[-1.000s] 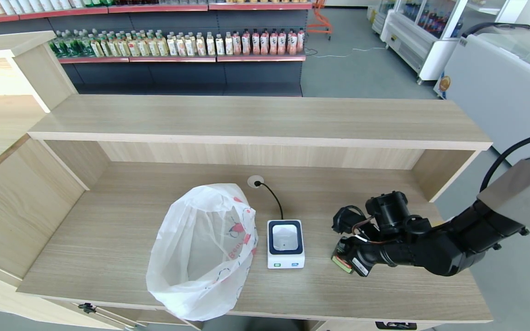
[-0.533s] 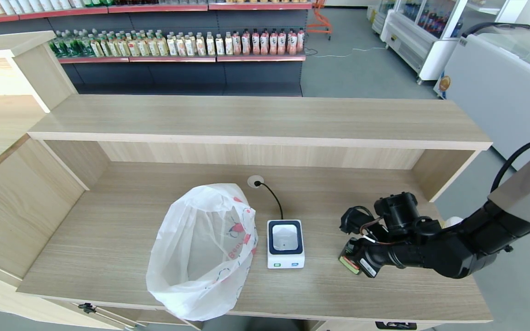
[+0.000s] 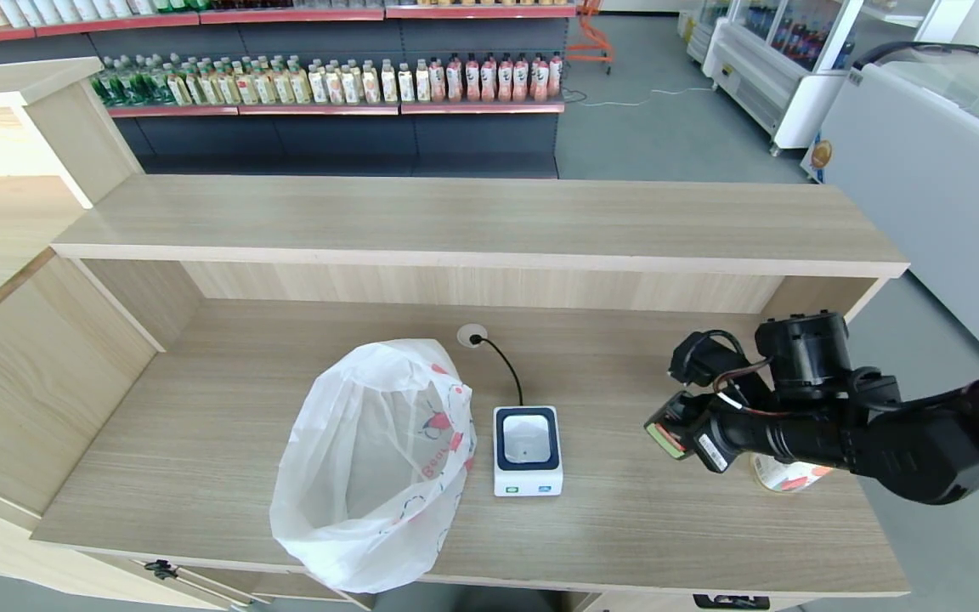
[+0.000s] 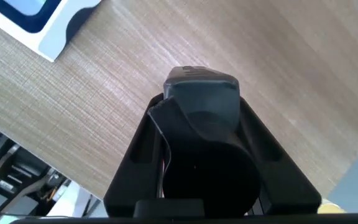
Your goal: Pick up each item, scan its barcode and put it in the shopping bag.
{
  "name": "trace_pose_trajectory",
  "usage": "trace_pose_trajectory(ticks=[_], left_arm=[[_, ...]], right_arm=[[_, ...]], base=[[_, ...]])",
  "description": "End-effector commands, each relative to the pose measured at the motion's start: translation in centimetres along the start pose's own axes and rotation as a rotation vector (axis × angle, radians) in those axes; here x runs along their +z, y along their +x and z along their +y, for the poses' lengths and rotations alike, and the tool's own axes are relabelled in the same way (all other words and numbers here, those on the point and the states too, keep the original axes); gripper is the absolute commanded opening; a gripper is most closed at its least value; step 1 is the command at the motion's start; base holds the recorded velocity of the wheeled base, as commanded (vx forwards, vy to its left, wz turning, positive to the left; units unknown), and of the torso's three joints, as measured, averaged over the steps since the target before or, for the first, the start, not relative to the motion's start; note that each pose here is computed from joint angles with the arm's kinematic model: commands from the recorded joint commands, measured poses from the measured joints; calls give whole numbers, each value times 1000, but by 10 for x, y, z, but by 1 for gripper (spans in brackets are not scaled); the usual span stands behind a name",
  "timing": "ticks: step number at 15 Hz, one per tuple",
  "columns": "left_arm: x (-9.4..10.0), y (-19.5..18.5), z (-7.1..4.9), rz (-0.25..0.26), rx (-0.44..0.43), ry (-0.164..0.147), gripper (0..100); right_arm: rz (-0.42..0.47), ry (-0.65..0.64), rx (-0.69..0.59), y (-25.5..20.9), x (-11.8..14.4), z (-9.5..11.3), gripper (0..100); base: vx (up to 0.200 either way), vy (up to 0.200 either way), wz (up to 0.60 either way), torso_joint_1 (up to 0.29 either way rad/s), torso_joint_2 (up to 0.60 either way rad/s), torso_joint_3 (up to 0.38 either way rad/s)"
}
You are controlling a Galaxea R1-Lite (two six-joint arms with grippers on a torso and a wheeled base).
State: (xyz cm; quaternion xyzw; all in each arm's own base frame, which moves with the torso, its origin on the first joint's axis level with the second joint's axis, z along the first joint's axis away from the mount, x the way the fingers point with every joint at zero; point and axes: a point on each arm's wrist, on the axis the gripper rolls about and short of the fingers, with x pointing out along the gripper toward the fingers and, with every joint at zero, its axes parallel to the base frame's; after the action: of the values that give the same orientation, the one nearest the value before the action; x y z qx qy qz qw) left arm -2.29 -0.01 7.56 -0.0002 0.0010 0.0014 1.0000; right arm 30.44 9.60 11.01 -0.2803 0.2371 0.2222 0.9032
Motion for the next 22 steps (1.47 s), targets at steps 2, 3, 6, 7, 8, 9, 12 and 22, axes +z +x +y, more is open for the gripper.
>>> trace_pose_trajectory(ticks=[2, 3, 6, 7, 8, 9, 12, 22], left_arm=[[0, 0, 0, 0, 0, 0, 100], [0, 0, 0, 0, 0, -1, 100], [0, 0, 0, 0, 0, 0, 100], [0, 0, 0, 0, 0, 0, 100], [0, 0, 0, 0, 0, -1, 100], [0, 0, 0, 0, 0, 0, 100], [0, 0, 0, 0, 0, 0, 100], [0, 0, 0, 0, 0, -1, 100]], right_arm=[[-109, 24, -139, -30, 26, -24, 0], [-161, 77, -191, -46, 37, -33, 0], [-293, 107, -254, -96, 53, -39, 0], [-317, 44, -277, -108, 54, -38, 0], [-340, -62, -314, -118, 51, -36, 0], [-375, -169, -336, -125, 48, -33, 0], [-598, -498, -171, -131, 47, -25, 0], [-1104, -1622, 67, -67, -3, -6, 0]], base=[[0, 0, 0, 0, 0, 0], [0, 0, 0, 0, 0, 0], [0, 0, 0, 0, 0, 0], [0, 0, 0, 0, 0, 0], [0, 0, 0, 0, 0, 0], [0, 0, 0, 0, 0, 0], [0, 0, 0, 0, 0, 0], [0, 0, 0, 0, 0, 0]])
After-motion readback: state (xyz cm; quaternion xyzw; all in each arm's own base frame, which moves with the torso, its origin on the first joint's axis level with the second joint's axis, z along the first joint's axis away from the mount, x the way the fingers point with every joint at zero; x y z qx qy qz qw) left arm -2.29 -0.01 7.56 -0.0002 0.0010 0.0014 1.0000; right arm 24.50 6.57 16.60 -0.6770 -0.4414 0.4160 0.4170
